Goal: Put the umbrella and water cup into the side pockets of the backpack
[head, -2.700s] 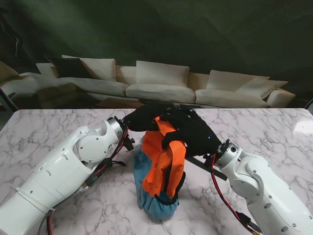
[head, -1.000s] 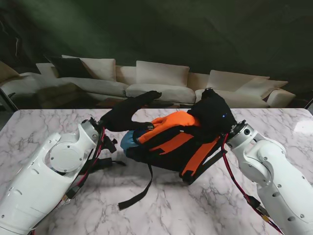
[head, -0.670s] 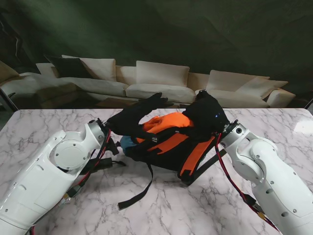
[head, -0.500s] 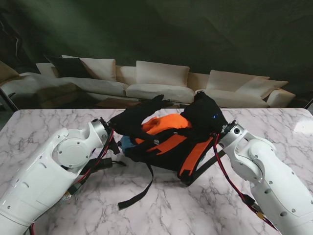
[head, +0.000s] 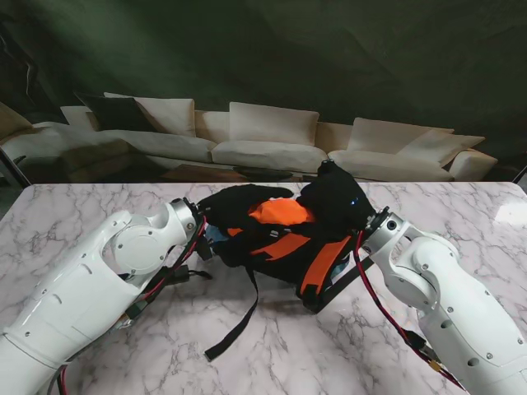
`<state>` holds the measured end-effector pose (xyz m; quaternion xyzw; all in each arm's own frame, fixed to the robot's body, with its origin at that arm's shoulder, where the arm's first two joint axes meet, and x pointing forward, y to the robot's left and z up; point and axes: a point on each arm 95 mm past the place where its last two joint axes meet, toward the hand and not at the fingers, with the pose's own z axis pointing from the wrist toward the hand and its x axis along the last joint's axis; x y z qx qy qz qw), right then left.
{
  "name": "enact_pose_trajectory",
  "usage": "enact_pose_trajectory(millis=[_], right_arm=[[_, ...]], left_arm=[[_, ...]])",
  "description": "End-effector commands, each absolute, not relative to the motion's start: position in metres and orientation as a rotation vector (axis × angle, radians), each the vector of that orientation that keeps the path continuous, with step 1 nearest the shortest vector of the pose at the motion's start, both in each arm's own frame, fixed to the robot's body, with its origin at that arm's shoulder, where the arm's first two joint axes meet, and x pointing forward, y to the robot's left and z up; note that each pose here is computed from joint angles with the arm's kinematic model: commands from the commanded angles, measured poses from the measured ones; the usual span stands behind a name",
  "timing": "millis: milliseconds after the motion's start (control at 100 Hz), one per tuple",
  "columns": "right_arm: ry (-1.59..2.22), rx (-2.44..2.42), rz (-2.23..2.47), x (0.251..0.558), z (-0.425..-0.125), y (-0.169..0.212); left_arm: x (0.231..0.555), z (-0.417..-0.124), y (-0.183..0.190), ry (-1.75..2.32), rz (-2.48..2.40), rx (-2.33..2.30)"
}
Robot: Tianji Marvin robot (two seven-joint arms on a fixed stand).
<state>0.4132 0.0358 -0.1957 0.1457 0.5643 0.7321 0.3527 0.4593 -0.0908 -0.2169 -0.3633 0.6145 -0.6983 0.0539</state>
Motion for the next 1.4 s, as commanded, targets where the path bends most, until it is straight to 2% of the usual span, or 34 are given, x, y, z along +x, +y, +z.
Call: enact_pose_trajectory(millis=[0,150,430,670,950,1170,1390], right_arm=[[1.464,0.402,1.897,0.408,-0.201,0.034],[1.489,0.553,1.949,0.393,-0.201,0.030],[1.312,0.629,1.994,0.373,-0.190,0.007],[1.277,0.735,1.974,0.362,-0.200,-0.015],[1.338,0.880,1.854,0.380,-0.221,-0.030],[1.391,0.914,1.855,0.397,-0.238,-0.014],[1.343,0.897,1.965,0.406,-0.235,-0.002]], left_arm=[[0.461,-0.227,-0.095,1.836,-2.105,-1.124],[0.465,-0.232,-0.095,1.782,-2.083,-1.123],[0.467,-0.239,-0.093,1.797,-2.060,-1.156],[0.466,-0.239,-0.091,1.808,-2.056,-1.153],[0.463,-0.241,-0.089,1.838,-2.049,-1.137],[0.461,-0.242,-0.089,1.852,-2.052,-1.145],[0.459,-0.245,-0.091,1.856,-2.069,-1.146]])
